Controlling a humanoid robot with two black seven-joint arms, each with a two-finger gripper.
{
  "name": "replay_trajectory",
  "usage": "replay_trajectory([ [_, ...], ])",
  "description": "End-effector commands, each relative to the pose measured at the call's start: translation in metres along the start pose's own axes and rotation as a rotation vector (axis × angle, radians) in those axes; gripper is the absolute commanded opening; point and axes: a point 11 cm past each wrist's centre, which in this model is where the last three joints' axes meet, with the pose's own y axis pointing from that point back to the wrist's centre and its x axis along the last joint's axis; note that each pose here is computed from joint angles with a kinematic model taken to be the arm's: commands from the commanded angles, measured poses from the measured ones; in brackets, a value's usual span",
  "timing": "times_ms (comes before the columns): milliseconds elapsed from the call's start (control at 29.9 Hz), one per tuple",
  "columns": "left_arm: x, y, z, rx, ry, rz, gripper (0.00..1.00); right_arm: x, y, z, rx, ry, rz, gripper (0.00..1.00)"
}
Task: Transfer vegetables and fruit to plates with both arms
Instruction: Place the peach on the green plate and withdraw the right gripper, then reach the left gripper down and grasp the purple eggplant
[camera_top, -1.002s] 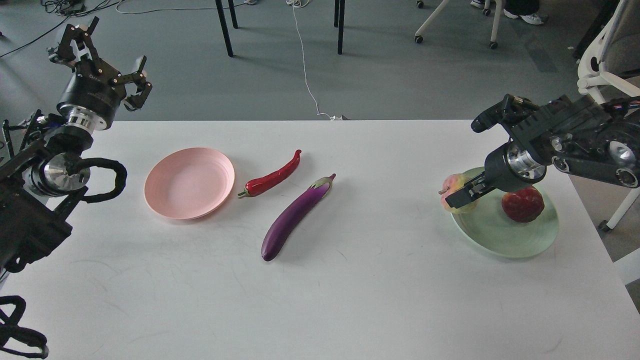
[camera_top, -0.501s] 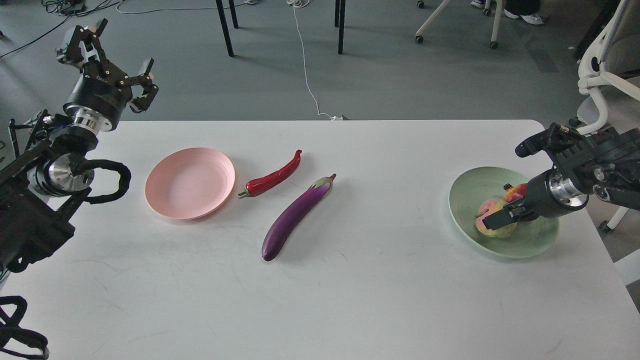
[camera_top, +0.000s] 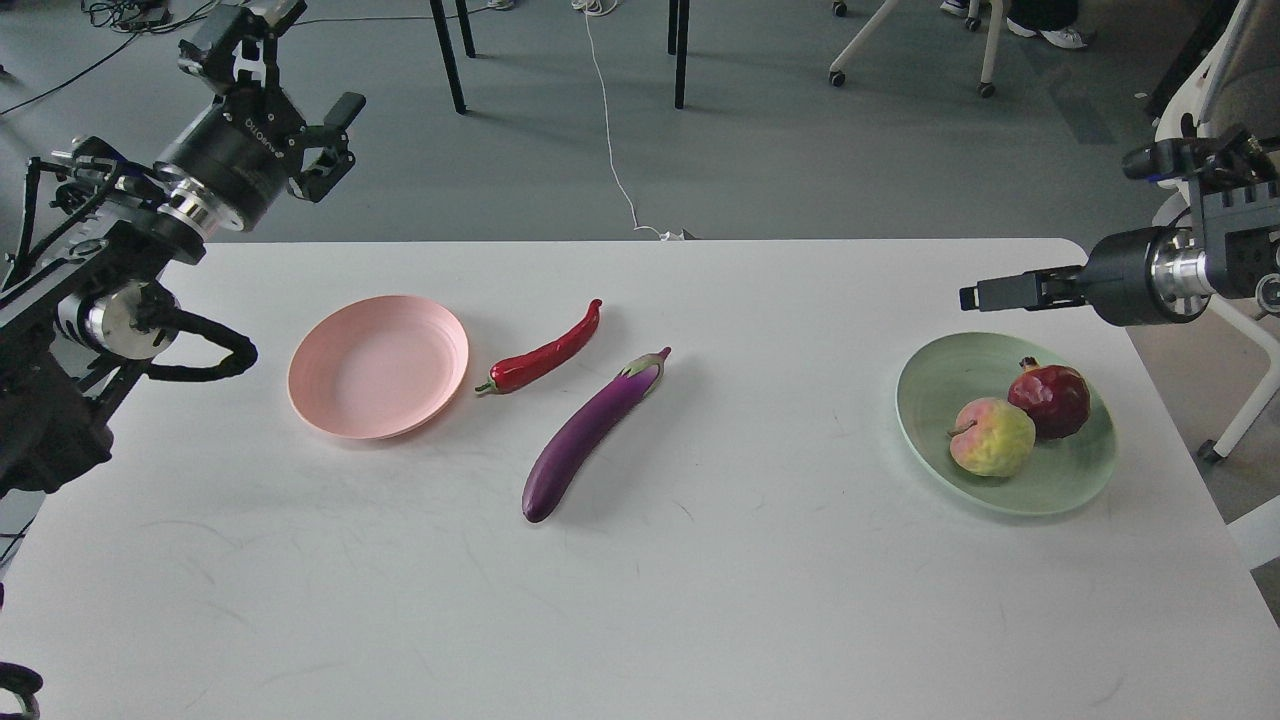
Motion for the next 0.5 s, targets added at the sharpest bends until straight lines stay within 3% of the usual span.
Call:
replay_trajectory([
  [0, -0.029, -0.002, 0.006, 0.045, -0.238, -0.139, 0.98, 0.011, 0.000, 0.000, 0.097, -0.212, 0.125, 0.98],
  [234, -0.072, 0.002, -0.031, 0.209, -0.745, -0.440, 0.98, 0.010, 0.015, 0.031, 0.188, -0.590, 0.298, 0.98],
  [468, -0.115, 0.007, -0.068, 0.286, -1.241, -0.762, 0.98, 0.024, 0.025, 0.040, 0.409, -1.053, 0.495, 0.98],
])
